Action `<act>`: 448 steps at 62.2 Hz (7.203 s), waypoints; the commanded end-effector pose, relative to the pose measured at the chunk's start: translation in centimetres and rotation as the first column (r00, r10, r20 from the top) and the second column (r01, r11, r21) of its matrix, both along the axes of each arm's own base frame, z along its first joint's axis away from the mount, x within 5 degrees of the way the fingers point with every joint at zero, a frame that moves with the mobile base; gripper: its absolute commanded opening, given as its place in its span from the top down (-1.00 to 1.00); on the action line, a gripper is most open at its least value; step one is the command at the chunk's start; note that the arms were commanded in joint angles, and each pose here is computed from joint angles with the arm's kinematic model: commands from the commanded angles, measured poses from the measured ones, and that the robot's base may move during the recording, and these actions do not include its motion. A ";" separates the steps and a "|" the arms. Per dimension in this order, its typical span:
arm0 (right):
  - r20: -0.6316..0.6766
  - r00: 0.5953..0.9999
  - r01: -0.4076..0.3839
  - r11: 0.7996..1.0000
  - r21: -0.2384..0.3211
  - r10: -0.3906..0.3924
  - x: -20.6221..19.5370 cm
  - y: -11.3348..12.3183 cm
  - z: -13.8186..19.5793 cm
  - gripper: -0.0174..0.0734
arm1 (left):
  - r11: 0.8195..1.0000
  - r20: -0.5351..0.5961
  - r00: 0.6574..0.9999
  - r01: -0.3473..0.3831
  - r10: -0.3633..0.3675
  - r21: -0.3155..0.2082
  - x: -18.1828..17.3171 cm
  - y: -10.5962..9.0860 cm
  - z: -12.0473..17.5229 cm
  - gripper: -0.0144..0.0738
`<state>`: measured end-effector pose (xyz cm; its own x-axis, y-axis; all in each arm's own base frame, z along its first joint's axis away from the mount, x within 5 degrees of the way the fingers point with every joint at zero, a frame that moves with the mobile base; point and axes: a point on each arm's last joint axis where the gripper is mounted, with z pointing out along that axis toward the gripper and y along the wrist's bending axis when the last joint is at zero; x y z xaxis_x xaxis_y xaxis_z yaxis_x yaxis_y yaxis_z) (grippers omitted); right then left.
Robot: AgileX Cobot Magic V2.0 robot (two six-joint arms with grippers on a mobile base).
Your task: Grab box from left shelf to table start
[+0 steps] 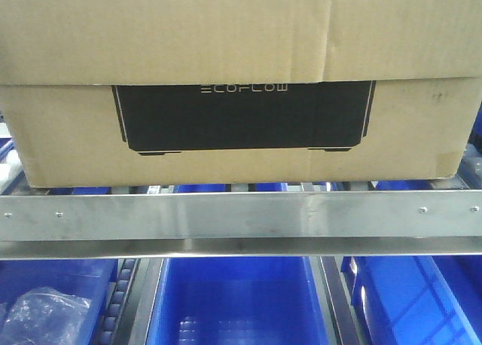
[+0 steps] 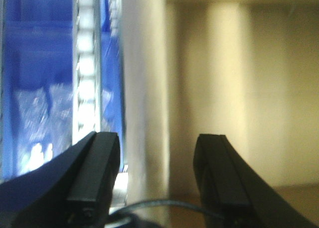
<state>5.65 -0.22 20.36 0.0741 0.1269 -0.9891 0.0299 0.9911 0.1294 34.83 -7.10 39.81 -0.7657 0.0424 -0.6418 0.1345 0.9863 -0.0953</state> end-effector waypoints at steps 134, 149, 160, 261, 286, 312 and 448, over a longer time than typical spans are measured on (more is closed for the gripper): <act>0.117 0.993 0.004 1.000 -0.010 -0.003 -0.3 0.0 1.5 0.50 | 0.963 0.019 0.972 -0.227 0.232 -0.145 -1.3 0.8 2.5 0.90; 0.122 0.993 0.004 1.000 -0.010 -0.003 -0.3 0.0 1.5 0.50 | 0.955 0.012 0.967 -0.248 0.253 -0.163 -1.3 0.8 2.5 0.90; 0.127 0.992 0.004 1.000 -0.010 -0.002 -0.3 0.0 1.6 0.50 | 0.954 0.009 0.967 -0.250 0.255 -0.163 -1.3 0.8 2.4 0.90; -0.422 0.905 -0.076 0.997 -0.025 0.059 5.4 0.3 19.8 -0.12 | 0.956 0.018 0.968 -0.244 0.250 -0.162 -1.2 0.8 2.5 0.90; -0.446 0.885 -0.114 0.991 0.067 0.132 12.9 0.7 24.6 -0.12 | 0.956 0.020 0.968 -0.244 0.250 -0.163 -1.2 0.8 2.5 0.90; -0.494 0.852 -0.146 0.985 0.092 0.172 18.4 1.3 25.5 -0.12 | 0.956 0.021 0.968 -0.244 0.250 -0.164 -1.2 0.8 2.5 0.90; -0.739 0.660 -0.142 0.988 0.054 0.135 27.8 2.7 21.4 -0.06 | 0.958 0.027 0.969 -0.237 0.244 -0.160 -1.2 0.8 2.5 0.90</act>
